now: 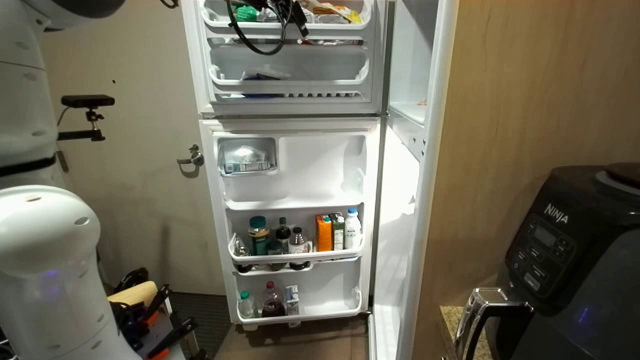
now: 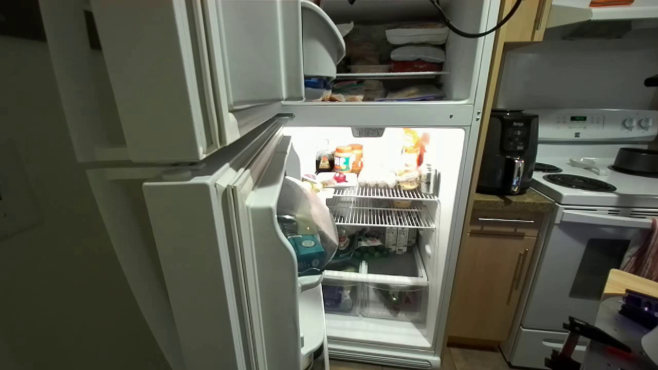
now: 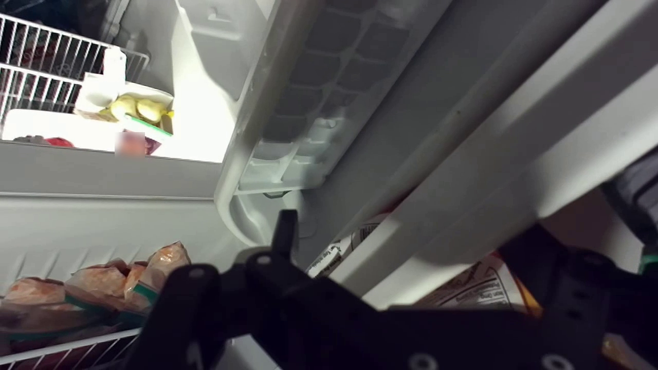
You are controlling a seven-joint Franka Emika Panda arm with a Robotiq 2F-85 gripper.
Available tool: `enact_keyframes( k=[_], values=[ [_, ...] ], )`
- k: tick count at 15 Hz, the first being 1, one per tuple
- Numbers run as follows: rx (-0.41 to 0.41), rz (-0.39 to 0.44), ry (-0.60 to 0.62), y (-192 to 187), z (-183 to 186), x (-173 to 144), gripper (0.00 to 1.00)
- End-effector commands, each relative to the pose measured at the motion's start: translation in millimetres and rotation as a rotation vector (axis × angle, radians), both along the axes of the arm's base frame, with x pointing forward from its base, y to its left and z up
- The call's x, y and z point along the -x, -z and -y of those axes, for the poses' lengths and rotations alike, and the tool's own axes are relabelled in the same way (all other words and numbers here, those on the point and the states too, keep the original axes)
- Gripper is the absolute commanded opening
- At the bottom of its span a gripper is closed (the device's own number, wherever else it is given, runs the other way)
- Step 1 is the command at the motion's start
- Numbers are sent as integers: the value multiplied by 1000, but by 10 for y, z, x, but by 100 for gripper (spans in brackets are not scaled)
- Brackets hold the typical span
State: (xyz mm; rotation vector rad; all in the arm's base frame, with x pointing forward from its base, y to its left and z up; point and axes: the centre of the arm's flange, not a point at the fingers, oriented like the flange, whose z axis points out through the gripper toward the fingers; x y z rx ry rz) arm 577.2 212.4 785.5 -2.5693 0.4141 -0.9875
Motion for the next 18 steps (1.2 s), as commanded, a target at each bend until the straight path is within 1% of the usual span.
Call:
enact_keyframes(
  k=[1,13,18],
  values=[
    [-10,-2,9,34,129,52,100],
    [-12,-6,31,15,305,61,100],
    [-23,-26,34,21,417,30,100]
  ],
)
